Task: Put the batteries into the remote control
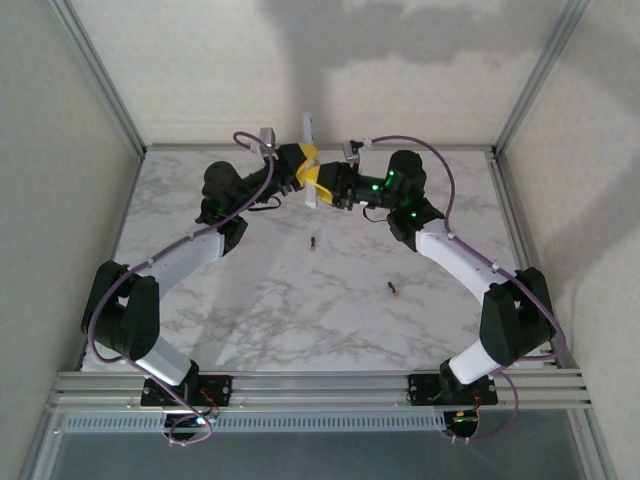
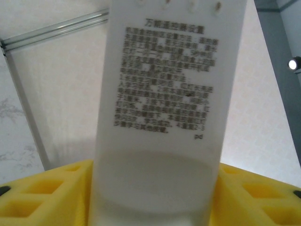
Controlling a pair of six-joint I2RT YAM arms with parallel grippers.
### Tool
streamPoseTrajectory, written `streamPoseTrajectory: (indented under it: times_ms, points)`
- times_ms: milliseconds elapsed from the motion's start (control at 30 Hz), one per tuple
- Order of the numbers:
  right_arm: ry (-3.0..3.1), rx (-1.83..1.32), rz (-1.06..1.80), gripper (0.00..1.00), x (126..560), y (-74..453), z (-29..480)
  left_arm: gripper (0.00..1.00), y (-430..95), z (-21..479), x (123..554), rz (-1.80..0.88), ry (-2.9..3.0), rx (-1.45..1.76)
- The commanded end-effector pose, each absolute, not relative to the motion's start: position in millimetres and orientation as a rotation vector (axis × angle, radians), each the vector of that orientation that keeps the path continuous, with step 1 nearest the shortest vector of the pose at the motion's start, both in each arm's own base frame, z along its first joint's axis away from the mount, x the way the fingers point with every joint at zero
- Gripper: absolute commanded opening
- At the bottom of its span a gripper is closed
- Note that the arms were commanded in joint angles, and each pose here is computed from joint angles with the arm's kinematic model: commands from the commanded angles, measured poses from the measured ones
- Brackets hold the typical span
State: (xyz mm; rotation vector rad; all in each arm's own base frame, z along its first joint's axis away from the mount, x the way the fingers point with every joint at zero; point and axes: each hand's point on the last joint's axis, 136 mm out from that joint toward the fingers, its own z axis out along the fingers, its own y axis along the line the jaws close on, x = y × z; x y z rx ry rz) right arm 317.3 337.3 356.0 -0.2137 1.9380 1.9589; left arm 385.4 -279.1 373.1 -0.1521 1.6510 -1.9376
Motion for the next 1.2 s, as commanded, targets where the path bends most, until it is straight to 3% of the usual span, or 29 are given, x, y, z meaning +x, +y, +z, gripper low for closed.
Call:
streamPoseTrajectory:
  times_ms: [0,67,133,233,400,800,1167]
  points:
    - [1.876,-0.281,1.982,0.39,313,342,372,0.52,-284,397,377,-1.964,1.590,-0.060]
    - [1.879,-0.277,1.979,0.41,314,342,371,0.42,-283,395,378,-1.953,1.600,-0.071]
    - [1.887,-0.271,1.969,0.45,314,341,370,0.41,-283,393,379,-1.936,1.613,-0.079]
    - [1.955,-0.233,1.900,0.81,316,337,358,0.38,-282,388,381,-1.893,1.645,-0.092]
    - [2.048,-0.169,1.714,0.99,319,317,337,0.39,-279,371,388,-1.734,1.758,-0.114]
    - [2.228,0.093,1.088,0.99,324,213,284,0.40,-267,250,404,-1.156,2.210,-0.291]
    - [2.261,0.161,0.850,0.99,304,168,256,0.41,-298,135,386,-0.634,2.528,-0.291]
